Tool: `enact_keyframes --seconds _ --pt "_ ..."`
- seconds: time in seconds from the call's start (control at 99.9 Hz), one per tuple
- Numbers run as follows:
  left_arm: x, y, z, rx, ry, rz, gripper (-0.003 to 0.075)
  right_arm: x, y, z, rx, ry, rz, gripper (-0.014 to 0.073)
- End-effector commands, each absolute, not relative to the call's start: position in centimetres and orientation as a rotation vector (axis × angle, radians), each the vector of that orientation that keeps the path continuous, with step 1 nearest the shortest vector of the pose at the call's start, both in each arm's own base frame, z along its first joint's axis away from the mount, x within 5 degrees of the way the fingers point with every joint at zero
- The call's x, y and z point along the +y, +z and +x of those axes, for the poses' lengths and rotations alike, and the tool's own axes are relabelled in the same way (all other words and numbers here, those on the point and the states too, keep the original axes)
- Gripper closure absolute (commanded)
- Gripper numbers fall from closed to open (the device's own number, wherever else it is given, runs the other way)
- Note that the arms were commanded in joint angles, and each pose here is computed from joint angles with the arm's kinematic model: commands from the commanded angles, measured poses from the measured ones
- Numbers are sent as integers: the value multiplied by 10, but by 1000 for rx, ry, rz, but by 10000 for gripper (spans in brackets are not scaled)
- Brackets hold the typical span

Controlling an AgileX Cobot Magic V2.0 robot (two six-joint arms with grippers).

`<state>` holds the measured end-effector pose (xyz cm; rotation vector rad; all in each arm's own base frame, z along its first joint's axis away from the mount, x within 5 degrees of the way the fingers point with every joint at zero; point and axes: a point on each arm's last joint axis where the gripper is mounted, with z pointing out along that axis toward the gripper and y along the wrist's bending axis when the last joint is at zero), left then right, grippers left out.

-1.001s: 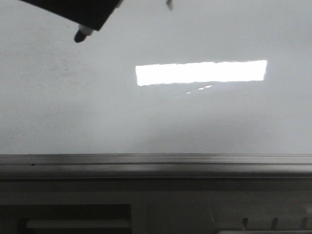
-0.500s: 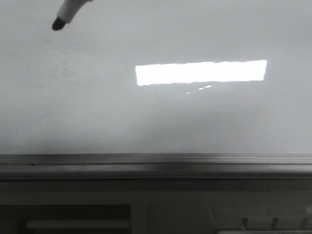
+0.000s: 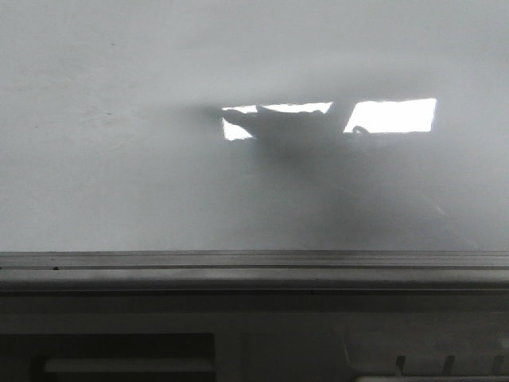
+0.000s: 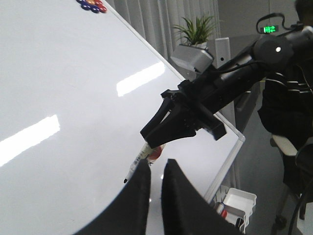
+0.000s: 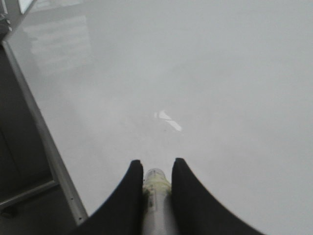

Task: Write number 3 on whiteboard

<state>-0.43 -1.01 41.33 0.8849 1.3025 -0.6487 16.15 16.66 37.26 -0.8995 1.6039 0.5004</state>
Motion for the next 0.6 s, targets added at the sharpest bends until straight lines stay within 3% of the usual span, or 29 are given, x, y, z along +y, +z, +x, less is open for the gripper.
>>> enact_keyframes --seconds 0.0,0.31,0.59 --pt "4 419 -13 1242 -701 792 741 163 391 178 1547 450 -804 655" --pt "5 400 -16 1263 -735 802 741 165 378 206 1627 397 -778 655" --pt "1 395 -15 1285 -769 808 741 141 375 220 1701 333 -723 654"
